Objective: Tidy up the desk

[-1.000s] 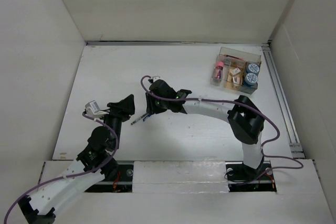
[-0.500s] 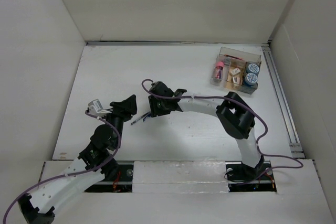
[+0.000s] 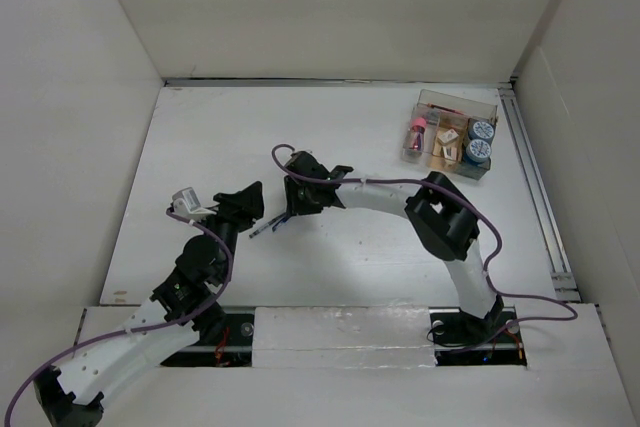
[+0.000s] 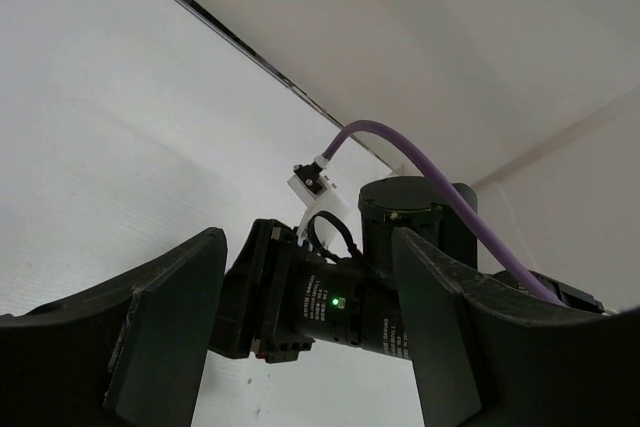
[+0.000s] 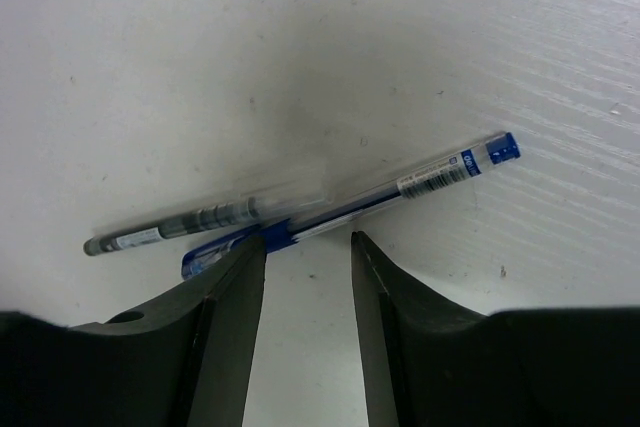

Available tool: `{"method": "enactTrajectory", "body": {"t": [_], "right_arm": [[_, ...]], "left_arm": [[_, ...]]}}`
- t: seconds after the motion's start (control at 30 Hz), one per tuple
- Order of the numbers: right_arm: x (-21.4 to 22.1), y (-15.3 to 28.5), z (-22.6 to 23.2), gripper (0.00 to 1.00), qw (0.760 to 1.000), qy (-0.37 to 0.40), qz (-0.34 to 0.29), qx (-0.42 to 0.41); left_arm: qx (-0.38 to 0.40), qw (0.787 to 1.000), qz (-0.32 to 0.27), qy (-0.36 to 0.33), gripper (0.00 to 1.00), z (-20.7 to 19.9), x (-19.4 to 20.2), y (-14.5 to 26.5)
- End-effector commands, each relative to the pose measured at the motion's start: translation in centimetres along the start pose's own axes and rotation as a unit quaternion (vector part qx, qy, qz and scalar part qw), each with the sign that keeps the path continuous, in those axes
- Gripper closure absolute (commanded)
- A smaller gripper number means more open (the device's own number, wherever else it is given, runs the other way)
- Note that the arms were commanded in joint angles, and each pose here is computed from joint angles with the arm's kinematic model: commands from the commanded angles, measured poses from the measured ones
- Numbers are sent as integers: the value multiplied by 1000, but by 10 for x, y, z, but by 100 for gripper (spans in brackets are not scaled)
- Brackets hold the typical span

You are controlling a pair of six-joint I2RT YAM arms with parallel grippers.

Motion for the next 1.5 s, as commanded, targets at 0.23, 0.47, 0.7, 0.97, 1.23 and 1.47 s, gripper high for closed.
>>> {"method": "enactTrajectory", "body": {"t": [0.23, 0.47, 0.7, 0.97, 1.23, 1.47], "right_arm": [[-6, -8, -27, 62, 992, 11, -61, 110], [-8, 1, -54, 62, 981, 47, -83, 168], [-10, 7, -69, 60, 976, 68, -85, 191], [-11, 5, -75, 62, 977, 67, -73, 187], [-15, 13, -74, 73, 979, 69, -78, 175], [-10, 9, -86, 67, 977, 60, -66, 192]], "left_arm": [[15, 1000, -17, 14, 37, -10, -13, -1], [18, 1000, -16, 14, 37, -10, -12, -1], [16, 1000, -15, 11, 37, -10, -10, -2], [14, 1000, -14, 11, 37, -10, -10, -2], [12, 1000, -10, 8, 37, -11, -8, -4], [13, 1000, -11, 9, 37, -10, -8, -3]]}}
Point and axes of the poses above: each gripper's point midway between its finger pads, its own y axis back along the fingers, its own z axis along the line the jaws close on, x = y × z, the point moved 3 cm from there along y, back along the fingers, and after that the axes turned 10 degrees about -y, right-handed, at the moved point
